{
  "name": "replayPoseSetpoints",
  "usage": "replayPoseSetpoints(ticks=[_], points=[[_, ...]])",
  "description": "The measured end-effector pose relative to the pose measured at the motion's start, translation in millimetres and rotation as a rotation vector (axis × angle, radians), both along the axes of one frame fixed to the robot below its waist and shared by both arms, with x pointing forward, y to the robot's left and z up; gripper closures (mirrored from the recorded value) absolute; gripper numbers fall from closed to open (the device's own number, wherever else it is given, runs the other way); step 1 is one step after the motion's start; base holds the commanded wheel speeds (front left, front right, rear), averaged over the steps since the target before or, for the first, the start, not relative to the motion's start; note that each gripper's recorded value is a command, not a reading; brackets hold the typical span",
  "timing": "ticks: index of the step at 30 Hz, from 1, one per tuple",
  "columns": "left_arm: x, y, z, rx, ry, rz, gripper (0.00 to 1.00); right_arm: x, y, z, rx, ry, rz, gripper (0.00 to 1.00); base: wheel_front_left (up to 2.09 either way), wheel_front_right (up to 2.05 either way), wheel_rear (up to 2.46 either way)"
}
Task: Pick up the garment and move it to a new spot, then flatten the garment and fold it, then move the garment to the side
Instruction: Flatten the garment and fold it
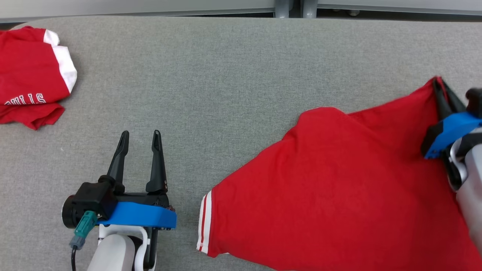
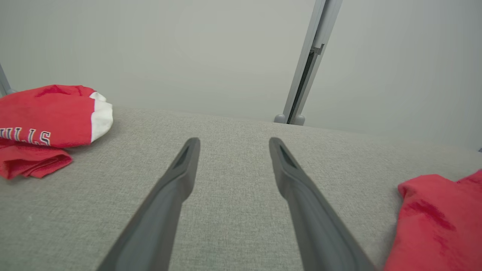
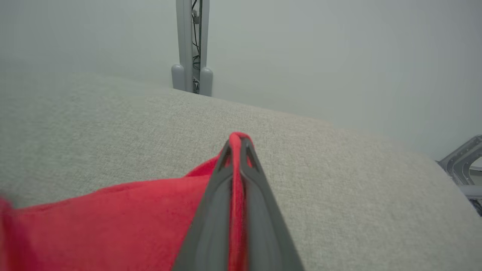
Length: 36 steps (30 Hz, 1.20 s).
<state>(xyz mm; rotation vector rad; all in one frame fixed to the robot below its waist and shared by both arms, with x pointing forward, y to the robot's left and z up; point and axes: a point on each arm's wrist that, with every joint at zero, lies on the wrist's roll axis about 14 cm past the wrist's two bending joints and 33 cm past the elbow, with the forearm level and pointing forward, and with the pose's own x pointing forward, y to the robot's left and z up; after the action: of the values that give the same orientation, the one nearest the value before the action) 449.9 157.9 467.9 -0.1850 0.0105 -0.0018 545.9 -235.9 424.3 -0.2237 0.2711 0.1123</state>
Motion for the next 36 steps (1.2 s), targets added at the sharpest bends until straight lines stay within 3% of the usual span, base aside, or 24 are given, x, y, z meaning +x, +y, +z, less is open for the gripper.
replayPoseSetpoints(ticks=[15, 19, 20, 21, 23, 24, 30, 36], points=[[-3.9, 2.9, 2.9, 0.005, -0.004, 0.003, 0.0, 56.6, -5.2, 104.1, 0.02, -0.27, -0.009, 1.0, 0.0, 0.0, 0.0], [-5.6, 5.8, 1.4, 0.006, 0.001, 0.011, 0.0, 61.7, -3.2, 98.4, 0.009, -0.243, -0.008, 1.0, 0.0, 0.0, 0.0], [-6.0, 6.0, 0.9, 0.005, 0.004, 0.014, 0.0, 61.2, -2.9, 92.1, 0.003, -0.222, -0.007, 0.95, 0.0, 0.0, 0.0], [-6.4, 5.8, 0.6, 0.002, 0.005, 0.014, 0.0, 60.8, -3.0, 87.2, 0.004, -0.208, -0.01, 0.64, 0.0, 0.0, 0.0], [-6.9, 6.0, 0.2, 0.002, 0.007, 0.016, 0.0, 59.0, -5.0, 77.4, 0.007, -0.177, -0.02, 0.64, 0.0, 0.0, 0.0], [-7.0, 6.2, 0.3, 0.002, 0.007, 0.017, 0.0, 58.1, -6.2, 74.8, 0.007, -0.17, -0.024, 0.0, 0.0, 0.0, 0.0], [-7.2, 3.6, 5.1, 0.003, -0.006, 0.011, 0.0, 43.8, -19.9, 74.1, 0.022, -0.174, -0.061, 0.0, 0.0, 0.0, 0.0], [-8.2, -4.0, 12.5, 0.012, -0.028, -0.016, 0.0, 17.7, -23.0, 106.2, 0.045, -0.312, -0.063, 0.0, 0.0, 0.0, 0.0]])
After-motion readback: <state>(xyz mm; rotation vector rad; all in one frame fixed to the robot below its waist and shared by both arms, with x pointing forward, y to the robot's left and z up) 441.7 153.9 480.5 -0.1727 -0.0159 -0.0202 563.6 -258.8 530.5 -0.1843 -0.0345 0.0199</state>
